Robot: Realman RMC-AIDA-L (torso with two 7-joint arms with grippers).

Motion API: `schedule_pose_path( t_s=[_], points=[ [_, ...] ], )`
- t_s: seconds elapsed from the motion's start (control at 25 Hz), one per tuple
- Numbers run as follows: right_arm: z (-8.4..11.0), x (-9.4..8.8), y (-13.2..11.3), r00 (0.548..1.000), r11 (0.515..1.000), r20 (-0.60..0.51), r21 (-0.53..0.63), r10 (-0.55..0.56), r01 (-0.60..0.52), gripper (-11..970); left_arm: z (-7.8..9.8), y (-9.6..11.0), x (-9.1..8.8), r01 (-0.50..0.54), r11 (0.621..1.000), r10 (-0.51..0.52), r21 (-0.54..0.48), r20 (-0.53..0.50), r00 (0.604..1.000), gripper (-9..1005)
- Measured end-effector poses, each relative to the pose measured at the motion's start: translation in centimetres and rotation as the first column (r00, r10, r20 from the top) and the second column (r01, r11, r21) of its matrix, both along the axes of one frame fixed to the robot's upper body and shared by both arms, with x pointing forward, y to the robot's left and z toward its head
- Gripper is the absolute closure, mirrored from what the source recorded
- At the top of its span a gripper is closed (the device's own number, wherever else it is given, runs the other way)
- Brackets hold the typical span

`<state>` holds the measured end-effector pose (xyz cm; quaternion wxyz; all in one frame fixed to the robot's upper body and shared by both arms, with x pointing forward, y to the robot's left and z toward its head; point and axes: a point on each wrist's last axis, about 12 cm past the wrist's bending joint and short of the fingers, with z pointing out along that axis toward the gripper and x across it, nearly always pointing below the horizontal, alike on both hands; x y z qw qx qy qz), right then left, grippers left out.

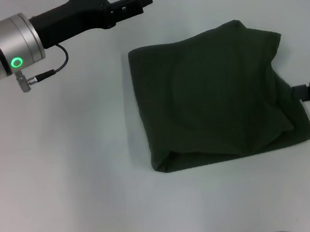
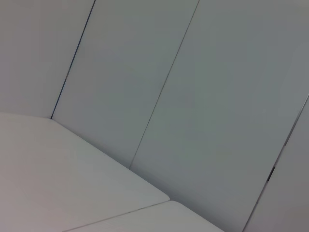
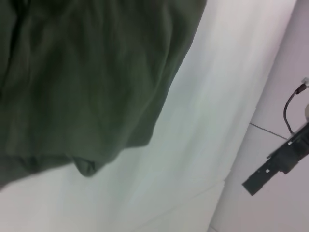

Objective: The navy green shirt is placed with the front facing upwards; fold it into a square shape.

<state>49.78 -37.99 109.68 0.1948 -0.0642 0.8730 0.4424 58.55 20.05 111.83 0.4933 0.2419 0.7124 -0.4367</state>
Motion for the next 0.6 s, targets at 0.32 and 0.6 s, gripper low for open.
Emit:
schedule_pose_path(
  t_s=[0.32, 0.6],
  points=[
    [-0.9, -2.3, -0.7, 0.990, 0.997, -0.133, 0.067, -0.040, 0.050, 193, 0.0, 0.0, 0.0, 0.005, 1.000, -0.005, 0.004, 0.010, 1.000, 82],
    [-2.0, -2.6, 0.3, 0.981, 0.994, -0.192, 0.103, -0.025, 0.045, 193, 0.0, -0.1, -0.1, 0.011, 1.000, -0.012, 0.011, 0.024, 1.000, 83]
  ],
)
